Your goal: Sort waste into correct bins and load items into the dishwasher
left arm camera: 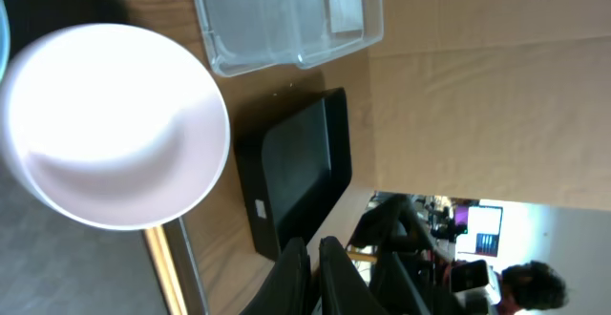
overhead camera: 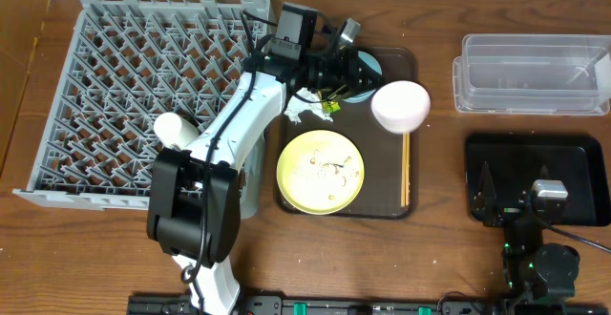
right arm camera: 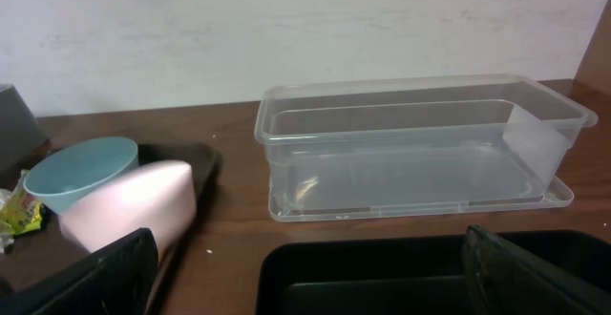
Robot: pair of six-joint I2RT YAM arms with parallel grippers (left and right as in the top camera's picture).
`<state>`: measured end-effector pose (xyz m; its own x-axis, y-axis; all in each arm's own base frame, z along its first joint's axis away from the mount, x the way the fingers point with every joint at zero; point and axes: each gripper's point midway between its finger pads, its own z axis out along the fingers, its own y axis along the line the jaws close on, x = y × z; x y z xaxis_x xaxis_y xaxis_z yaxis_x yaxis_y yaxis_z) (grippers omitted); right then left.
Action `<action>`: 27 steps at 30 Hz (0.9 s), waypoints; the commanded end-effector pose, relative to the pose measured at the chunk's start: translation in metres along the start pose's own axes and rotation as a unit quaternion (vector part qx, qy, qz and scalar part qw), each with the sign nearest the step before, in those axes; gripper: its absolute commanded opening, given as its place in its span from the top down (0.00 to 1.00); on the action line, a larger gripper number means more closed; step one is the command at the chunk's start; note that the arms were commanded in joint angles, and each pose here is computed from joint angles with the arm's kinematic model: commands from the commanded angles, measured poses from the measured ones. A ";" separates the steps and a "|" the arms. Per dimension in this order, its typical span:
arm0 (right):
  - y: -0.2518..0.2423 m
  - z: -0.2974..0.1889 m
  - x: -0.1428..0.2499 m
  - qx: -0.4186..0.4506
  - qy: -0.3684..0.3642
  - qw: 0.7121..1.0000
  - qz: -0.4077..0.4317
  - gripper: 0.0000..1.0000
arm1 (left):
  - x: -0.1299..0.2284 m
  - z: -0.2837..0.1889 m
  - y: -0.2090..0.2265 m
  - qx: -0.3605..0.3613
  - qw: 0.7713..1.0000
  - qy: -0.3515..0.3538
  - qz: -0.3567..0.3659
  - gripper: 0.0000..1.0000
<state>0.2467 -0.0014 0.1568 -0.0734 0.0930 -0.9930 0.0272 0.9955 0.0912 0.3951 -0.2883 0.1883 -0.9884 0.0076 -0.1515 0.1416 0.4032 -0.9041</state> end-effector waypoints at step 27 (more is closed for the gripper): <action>-0.002 0.000 0.001 0.003 0.002 1.000 0.002 0.01 | 0.028 0.116 0.040 -0.389 0.850 -0.064 0.349 0.28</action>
<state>0.2467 -0.0014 0.1568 -0.0734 0.0930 -0.9930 0.0272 0.9955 0.0912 0.3638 -0.3832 0.1200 -0.6611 0.3978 -0.6361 0.5841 0.8050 -0.1037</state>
